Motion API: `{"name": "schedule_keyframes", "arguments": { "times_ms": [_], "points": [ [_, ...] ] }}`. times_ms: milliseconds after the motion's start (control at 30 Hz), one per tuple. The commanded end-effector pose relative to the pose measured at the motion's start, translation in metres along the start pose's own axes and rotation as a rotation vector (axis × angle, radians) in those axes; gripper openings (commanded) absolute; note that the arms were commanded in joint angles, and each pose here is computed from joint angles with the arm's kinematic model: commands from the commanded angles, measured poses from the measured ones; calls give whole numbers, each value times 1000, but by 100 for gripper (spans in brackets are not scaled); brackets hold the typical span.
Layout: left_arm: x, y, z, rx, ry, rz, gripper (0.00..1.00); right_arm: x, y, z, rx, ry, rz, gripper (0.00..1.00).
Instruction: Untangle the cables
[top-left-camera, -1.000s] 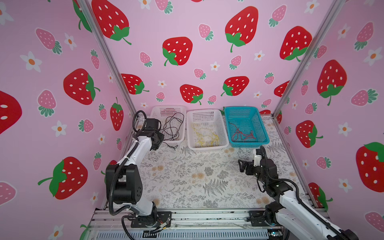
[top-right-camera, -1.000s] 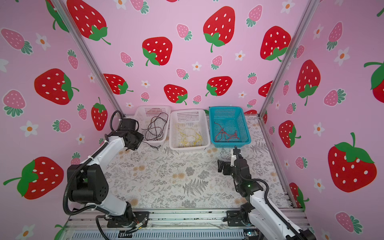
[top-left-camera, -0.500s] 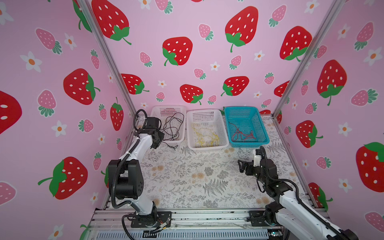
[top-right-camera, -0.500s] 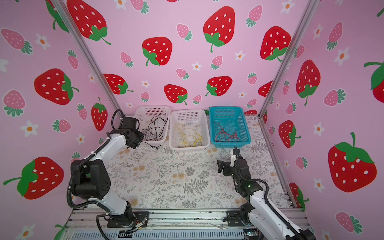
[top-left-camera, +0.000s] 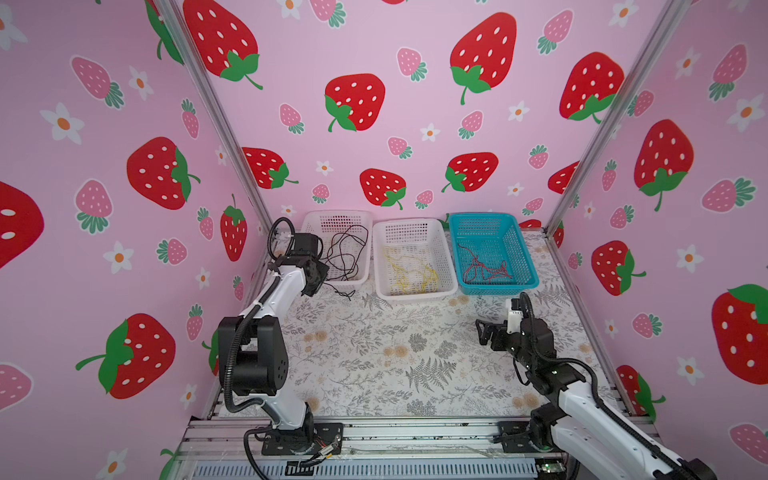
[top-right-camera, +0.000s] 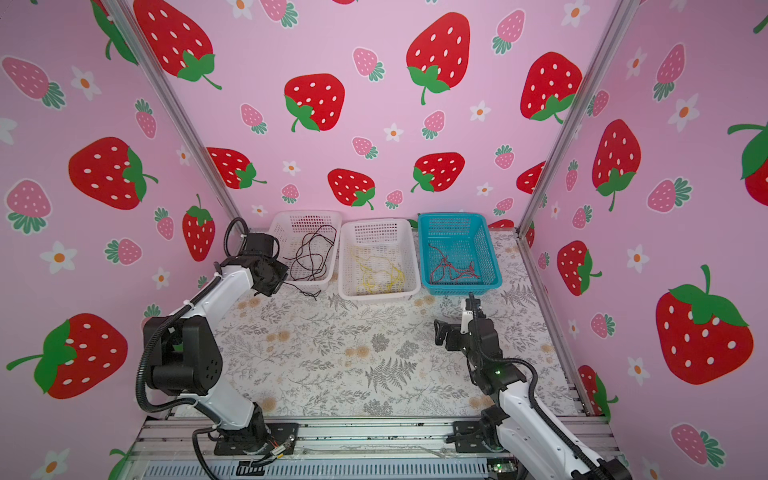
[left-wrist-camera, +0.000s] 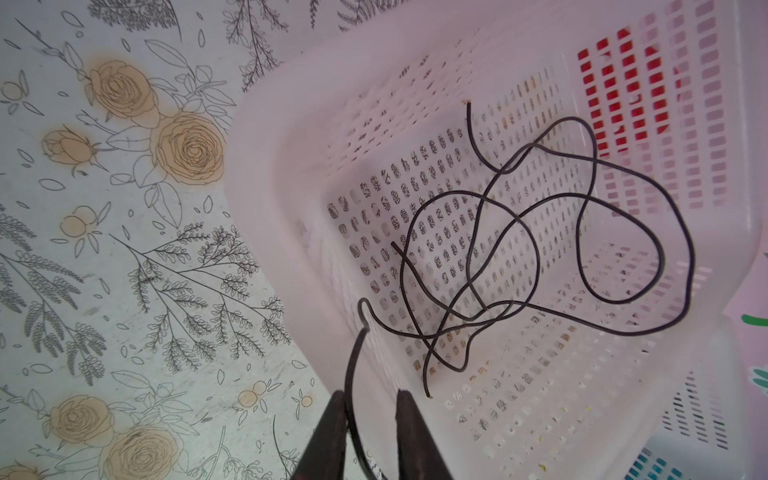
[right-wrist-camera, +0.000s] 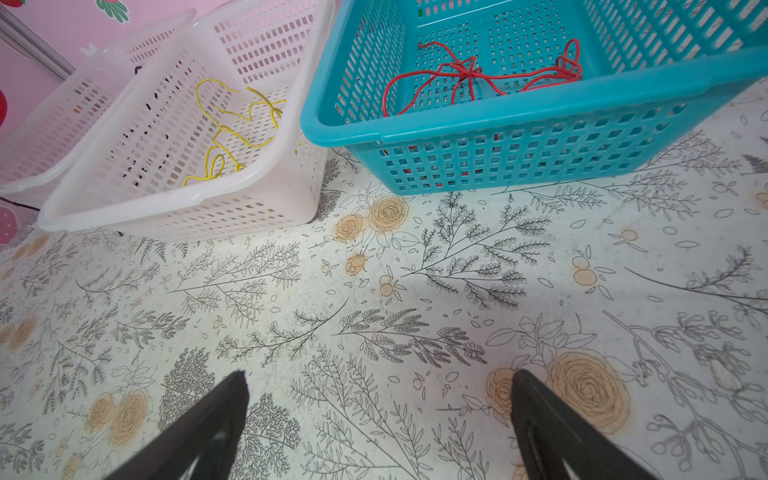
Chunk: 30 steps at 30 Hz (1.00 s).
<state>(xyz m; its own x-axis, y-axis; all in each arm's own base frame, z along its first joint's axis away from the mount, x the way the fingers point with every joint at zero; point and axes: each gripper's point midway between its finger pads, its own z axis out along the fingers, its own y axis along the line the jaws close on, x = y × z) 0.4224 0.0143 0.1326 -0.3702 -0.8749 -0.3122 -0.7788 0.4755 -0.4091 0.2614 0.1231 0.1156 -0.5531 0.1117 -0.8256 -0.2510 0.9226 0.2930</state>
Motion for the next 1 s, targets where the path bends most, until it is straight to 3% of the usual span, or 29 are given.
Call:
{"name": "schedule_keyframes", "arguments": {
  "times_ms": [0,133,467,967],
  "points": [
    [-15,-11,-11,20,-42,-4,26,-1,4,-1,-19,-16,-4,99],
    [-19,-16,-16,37,-60,-9,33,-1,4,-1,-20,-16,-4,99],
    [-17,-10,-5,-16,-43,1,35,-1,4,-1,-20,-17,-4,99],
    [-12,-14,5,-10,-11,27,26,-2,4,-1,-20,-20,-3,99]
  ]
}}
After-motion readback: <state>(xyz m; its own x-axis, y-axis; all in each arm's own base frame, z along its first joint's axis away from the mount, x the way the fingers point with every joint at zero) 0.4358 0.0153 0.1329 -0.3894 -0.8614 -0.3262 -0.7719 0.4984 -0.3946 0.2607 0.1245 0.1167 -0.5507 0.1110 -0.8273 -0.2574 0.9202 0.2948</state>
